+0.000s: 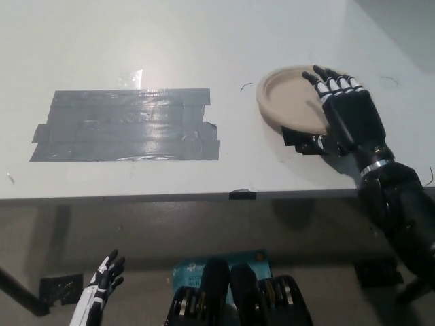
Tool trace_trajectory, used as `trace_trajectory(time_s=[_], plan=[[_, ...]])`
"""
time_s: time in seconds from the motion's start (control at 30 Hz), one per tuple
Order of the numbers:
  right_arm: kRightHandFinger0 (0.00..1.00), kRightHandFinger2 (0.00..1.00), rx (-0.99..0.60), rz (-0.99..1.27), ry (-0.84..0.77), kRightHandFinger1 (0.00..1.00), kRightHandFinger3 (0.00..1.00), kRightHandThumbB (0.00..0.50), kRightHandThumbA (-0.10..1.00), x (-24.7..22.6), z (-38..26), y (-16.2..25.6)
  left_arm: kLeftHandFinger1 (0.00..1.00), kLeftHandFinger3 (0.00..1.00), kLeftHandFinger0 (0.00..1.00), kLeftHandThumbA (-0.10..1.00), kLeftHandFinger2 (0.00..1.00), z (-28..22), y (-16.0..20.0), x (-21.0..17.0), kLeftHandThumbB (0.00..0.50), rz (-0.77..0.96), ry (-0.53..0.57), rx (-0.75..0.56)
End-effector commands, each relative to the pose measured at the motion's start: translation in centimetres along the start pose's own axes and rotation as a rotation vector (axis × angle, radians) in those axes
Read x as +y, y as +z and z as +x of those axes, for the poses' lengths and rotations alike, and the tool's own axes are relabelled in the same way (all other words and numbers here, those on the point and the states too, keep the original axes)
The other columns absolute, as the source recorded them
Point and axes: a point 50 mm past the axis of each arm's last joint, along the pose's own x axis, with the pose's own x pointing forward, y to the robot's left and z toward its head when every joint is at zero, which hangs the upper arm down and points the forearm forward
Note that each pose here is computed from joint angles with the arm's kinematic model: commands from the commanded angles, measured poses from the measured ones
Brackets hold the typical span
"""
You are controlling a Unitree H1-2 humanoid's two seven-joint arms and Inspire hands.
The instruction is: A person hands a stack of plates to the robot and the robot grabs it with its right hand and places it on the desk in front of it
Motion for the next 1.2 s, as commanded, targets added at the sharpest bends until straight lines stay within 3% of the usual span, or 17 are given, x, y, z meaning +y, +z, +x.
trace_trajectory(time_s=[0.0,0.17,0.2,0.37,0.43,0.5,0.7,0.8,0.87,0.93,0.97,1.07,1.17], plan=[[1.0,1.0,-0.363,0.538,0.565,1.0,1.0,0.5,0.85,-19.0,0.6,5.9,1.0,1.0,1.0,1.0,1.0,0.9,1.5,0.9,0.219,0.03,-0.007,-0.06],[1.0,1.0,-0.424,0.575,0.686,1.0,1.0,0.5,0.74,-22.5,-1.5,7.0,1.0,1.0,1.0,1.0,1.0,0.9,1.6,0.9,0.22,0.032,-0.005,-0.064],[1.0,1.0,-0.444,0.596,0.707,1.0,1.0,0.5,0.68,-22.9,-1.8,7.0,1.0,1.0,1.0,1.0,1.0,0.9,1.6,1.0,0.221,0.033,-0.005,-0.064],[1.0,1.0,-0.554,0.724,0.752,1.0,1.0,0.5,0.66,-25.4,-3.8,6.6,1.0,1.0,1.0,1.0,1.0,0.7,1.7,1.0,0.215,0.034,-0.005,-0.063],[1.0,1.0,-0.617,0.758,0.702,1.0,1.0,0.5,0.81,-27.2,-4.7,6.5,1.0,1.0,1.0,1.0,1.0,1.0,1.7,1.0,0.224,0.032,-0.007,-0.062],[1.0,1.0,-0.645,0.75,0.664,1.0,1.0,0.5,0.87,-28.6,-5.2,6.5,1.0,1.0,1.0,1.0,1.0,1.3,1.8,0.9,0.228,0.031,-0.007,-0.062],[1.0,1.0,-0.7,0.779,0.64,1.0,1.0,0.5,0.88,-30.9,-7.0,6.7,1.0,1.0,1.0,1.0,1.0,0.8,1.7,0.8,0.238,0.031,-0.013,-0.052],[1.0,1.0,-0.808,0.905,0.643,1.0,1.0,0.5,0.87,-30.9,-7.3,6.4,1.0,1.0,1.0,1.0,1.0,0.8,1.9,0.8,0.24,0.034,-0.013,-0.052],[1.0,1.0,-0.886,0.975,0.633,1.0,1.0,0.5,0.94,-30.9,-7.3,6.3,1.0,1.0,1.0,1.0,1.0,1.3,2.0,0.8,0.239,0.031,-0.013,-0.063],[1.0,1.0,-0.933,0.993,0.616,1.0,1.0,0.5,0.93,-31.1,-7.3,6.3,1.0,1.0,1.0,1.0,1.0,1.5,2.1,0.8,0.239,0.027,-0.013,-0.065],[1.0,1.0,-0.969,1.027,0.584,1.0,1.0,0.5,0.9,-31.4,-7.3,6.4,1.0,1.0,1.0,1.0,1.0,1.7,2.2,0.8,0.237,0.025,-0.012,-0.065],[1.0,1.0,-0.978,1.091,0.481,1.0,1.0,0.5,1.0,-32.4,-8.2,6.3,1.0,1.0,1.0,1.0,1.0,1.9,2.4,0.9,0.224,0.029,-0.013,-0.072],[1.0,1.0,-0.947,1.051,0.326,1.0,1.0,0.5,1.0,-33.4,-9.7,5.9,1.0,1.0,1.0,1.0,1.0,2.5,2.9,0.9,0.222,0.032,-0.016,-0.086]])
